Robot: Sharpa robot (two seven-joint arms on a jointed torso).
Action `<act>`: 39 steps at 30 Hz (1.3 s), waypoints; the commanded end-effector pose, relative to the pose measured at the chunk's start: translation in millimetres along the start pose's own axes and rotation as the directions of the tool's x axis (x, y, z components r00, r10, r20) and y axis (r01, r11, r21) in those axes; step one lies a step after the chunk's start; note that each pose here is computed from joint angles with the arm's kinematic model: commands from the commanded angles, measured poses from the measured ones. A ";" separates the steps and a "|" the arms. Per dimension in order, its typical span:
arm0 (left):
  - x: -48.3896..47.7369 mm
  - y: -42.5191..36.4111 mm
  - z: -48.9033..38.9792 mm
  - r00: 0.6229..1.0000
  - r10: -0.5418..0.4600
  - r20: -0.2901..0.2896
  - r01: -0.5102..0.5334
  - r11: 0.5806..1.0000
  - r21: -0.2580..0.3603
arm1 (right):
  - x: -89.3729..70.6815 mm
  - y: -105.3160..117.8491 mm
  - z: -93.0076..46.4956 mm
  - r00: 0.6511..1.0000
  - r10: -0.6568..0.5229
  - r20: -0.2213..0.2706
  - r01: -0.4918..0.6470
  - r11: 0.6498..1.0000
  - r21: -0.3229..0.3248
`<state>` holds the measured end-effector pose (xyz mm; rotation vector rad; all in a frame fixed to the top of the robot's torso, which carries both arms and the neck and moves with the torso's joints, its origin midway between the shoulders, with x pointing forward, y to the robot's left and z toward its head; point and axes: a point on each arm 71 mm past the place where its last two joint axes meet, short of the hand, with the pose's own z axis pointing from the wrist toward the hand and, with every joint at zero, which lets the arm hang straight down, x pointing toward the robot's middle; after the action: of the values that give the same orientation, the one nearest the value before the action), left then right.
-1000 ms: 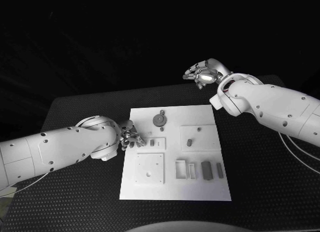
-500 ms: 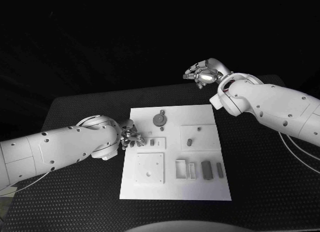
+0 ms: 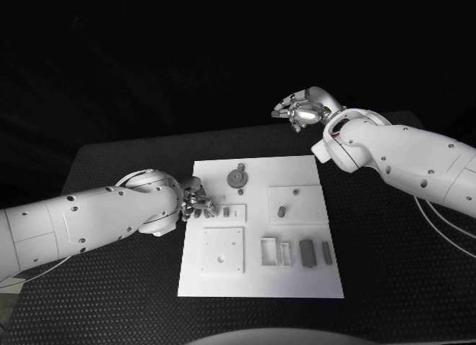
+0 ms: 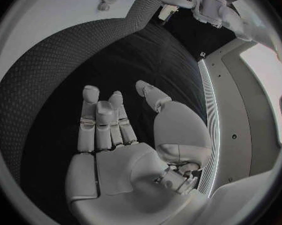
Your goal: Assemble the parts on the task board
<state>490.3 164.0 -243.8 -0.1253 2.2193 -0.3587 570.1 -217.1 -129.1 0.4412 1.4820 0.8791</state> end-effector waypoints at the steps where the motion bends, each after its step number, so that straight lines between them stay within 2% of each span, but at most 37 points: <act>1: 4.4 -4.3 0.2 0.998 0.059 -0.027 -0.059 0.998 0.012 | 1.2 1.3 -0.1 1.000 0.001 -0.011 -0.001 1.000 -0.010; 8: 3.9 -3.2 0.1 0.997 0.068 -0.027 -0.068 0.998 0.008 | 0.5 0.7 -0.4 1.000 0.001 -0.010 -0.001 1.000 -0.008; 15: 4.1 -6.9 0.1 0.999 0.044 -0.020 -0.044 0.999 0.021 | 0.6 0.8 -0.4 1.000 0.001 -0.010 -0.001 1.000 -0.009; 39: -0.3 -0.7 -0.3 1.000 -0.010 0.010 0.010 1.000 0.015 | -0.8 -0.3 -0.8 1.000 -0.001 -0.006 0.000 1.000 -0.006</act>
<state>490.2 164.2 -244.1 -0.1176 2.2175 -0.3566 569.8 -219.0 -129.0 0.4423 1.4816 0.8766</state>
